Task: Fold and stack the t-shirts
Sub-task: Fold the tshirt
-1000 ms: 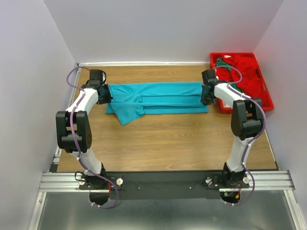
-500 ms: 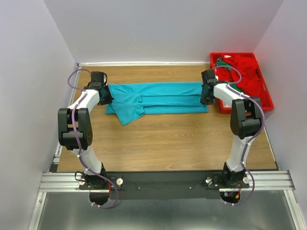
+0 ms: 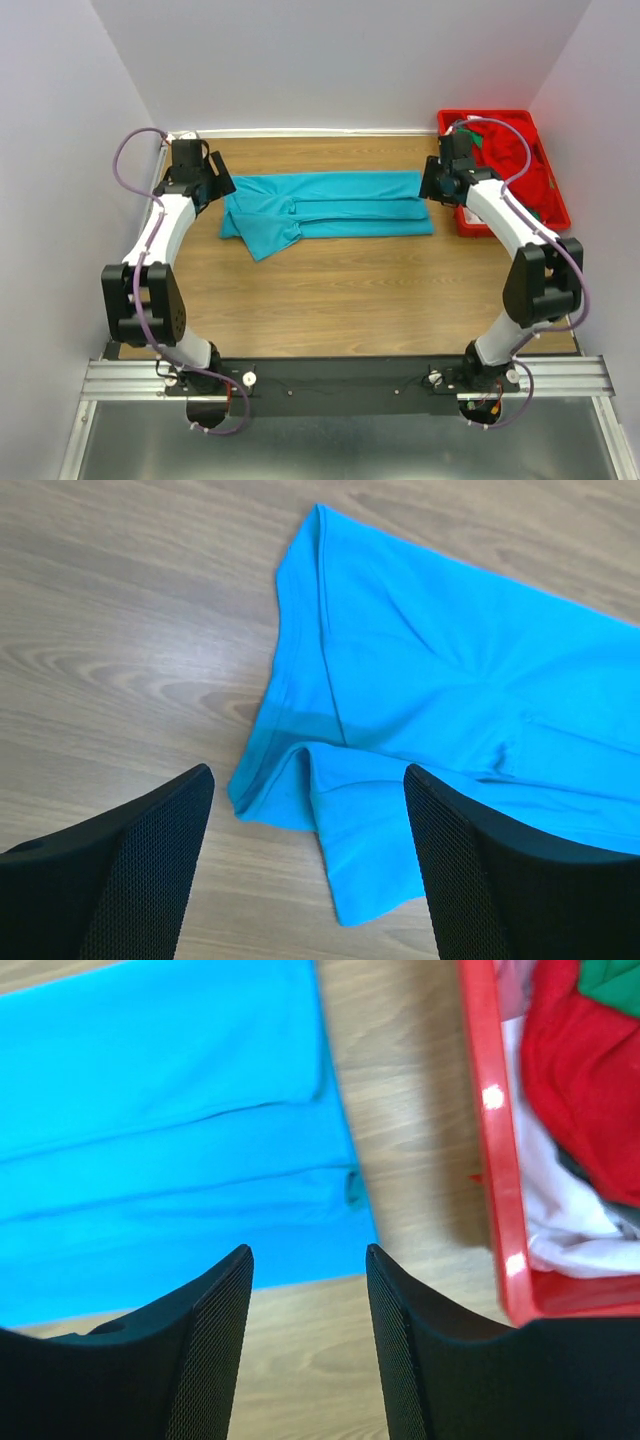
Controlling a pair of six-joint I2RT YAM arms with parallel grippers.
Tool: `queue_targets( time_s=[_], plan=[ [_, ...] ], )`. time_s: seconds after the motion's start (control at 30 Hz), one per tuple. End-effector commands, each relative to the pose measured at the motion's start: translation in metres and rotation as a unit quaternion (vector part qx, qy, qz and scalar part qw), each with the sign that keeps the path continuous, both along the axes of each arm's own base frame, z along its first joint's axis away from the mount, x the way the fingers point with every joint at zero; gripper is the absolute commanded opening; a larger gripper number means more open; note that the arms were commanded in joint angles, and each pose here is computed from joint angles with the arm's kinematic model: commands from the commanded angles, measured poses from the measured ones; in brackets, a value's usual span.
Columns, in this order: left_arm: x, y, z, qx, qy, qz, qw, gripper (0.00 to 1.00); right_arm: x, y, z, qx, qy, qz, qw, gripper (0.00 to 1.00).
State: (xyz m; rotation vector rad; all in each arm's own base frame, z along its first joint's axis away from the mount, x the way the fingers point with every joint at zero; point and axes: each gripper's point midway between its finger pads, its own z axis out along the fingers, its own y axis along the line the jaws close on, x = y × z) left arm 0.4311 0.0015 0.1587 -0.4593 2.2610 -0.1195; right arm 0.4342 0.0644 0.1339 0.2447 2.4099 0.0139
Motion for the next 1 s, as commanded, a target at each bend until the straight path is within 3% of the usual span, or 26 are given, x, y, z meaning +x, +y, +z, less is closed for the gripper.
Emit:
queue_targets(
  time_s=[0.0,0.13,0.37,0.6,0.83,0.97],
  plan=[
    [-0.028,-0.009,0.005,-0.014,-0.005,0.001,1.0,0.85,-0.023,0.03,0.018,0.043,-0.021,0.057,0.997,0.57],
    [-0.071,-0.048,-0.005,-0.042,-0.002,-0.029,0.999,0.85,-0.049,0.04,0.012,0.065,-0.019,0.077,0.995,0.57],
    [-0.124,-0.084,-0.077,-0.04,0.084,-0.064,0.994,0.77,-0.069,0.051,0.002,0.088,-0.01,0.105,0.991,0.57],
    [-0.118,-0.09,-0.103,-0.003,0.126,-0.078,0.989,0.68,-0.076,0.05,-0.004,0.082,-0.006,0.116,0.99,0.61],
    [-0.099,-0.102,-0.117,0.007,0.145,-0.092,0.985,0.53,-0.078,0.046,-0.009,0.069,-0.001,0.117,0.991,0.61],
    [-0.097,-0.102,-0.124,0.013,0.156,-0.089,0.984,0.51,-0.079,0.045,-0.014,0.064,0.003,0.119,0.991,0.61]
  ],
)
